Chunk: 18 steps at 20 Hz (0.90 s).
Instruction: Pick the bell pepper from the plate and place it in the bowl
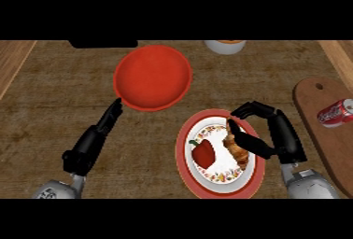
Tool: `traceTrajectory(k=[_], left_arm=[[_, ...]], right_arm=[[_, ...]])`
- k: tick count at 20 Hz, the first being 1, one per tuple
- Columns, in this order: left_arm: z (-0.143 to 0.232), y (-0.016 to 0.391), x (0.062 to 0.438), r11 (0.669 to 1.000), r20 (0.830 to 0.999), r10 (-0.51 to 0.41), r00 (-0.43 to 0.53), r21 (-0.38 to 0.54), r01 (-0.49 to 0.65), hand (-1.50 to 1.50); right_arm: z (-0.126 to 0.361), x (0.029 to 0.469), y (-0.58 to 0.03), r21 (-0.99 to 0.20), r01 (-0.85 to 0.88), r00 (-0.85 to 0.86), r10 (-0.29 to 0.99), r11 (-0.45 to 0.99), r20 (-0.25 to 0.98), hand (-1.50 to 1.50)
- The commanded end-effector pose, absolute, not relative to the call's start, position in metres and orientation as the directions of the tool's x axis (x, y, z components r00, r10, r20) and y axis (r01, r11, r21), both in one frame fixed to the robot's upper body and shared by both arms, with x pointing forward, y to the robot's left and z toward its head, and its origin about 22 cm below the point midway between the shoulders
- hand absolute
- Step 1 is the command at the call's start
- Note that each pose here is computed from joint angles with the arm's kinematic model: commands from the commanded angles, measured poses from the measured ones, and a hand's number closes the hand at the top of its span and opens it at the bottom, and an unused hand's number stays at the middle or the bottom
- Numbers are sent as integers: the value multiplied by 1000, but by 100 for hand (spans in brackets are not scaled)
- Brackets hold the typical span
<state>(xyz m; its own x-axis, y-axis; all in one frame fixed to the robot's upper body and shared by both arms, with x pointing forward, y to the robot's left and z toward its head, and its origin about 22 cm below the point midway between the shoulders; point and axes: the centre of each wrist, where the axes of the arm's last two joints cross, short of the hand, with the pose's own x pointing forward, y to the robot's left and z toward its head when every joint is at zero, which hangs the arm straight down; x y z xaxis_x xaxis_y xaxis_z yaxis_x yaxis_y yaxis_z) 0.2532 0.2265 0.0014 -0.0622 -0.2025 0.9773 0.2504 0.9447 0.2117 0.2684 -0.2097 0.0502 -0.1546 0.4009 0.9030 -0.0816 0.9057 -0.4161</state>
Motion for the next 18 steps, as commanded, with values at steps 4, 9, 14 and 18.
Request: traceTrajectory(k=[4, 9, 14, 18], left_arm=[[37, 205, 270, 929, 991, -118, -68, 134, 346, 0], [22, 210, 263, 930, 991, -123, -60, 136, 340, 0], [35, 209, 272, 928, 987, -146, -69, 161, 335, 0], [32, 197, 268, 927, 990, -122, -72, 140, 347, 0]], right_arm=[[9, 258, -144, -498, -59, -229, 474, 865, 850, -150], [45, 277, -148, -749, -125, -208, 721, 651, 661, -150], [76, 297, -149, -900, -274, -119, 917, 339, 382, -150], [82, 296, -133, -818, -551, -97, 961, 165, 259, -150]])
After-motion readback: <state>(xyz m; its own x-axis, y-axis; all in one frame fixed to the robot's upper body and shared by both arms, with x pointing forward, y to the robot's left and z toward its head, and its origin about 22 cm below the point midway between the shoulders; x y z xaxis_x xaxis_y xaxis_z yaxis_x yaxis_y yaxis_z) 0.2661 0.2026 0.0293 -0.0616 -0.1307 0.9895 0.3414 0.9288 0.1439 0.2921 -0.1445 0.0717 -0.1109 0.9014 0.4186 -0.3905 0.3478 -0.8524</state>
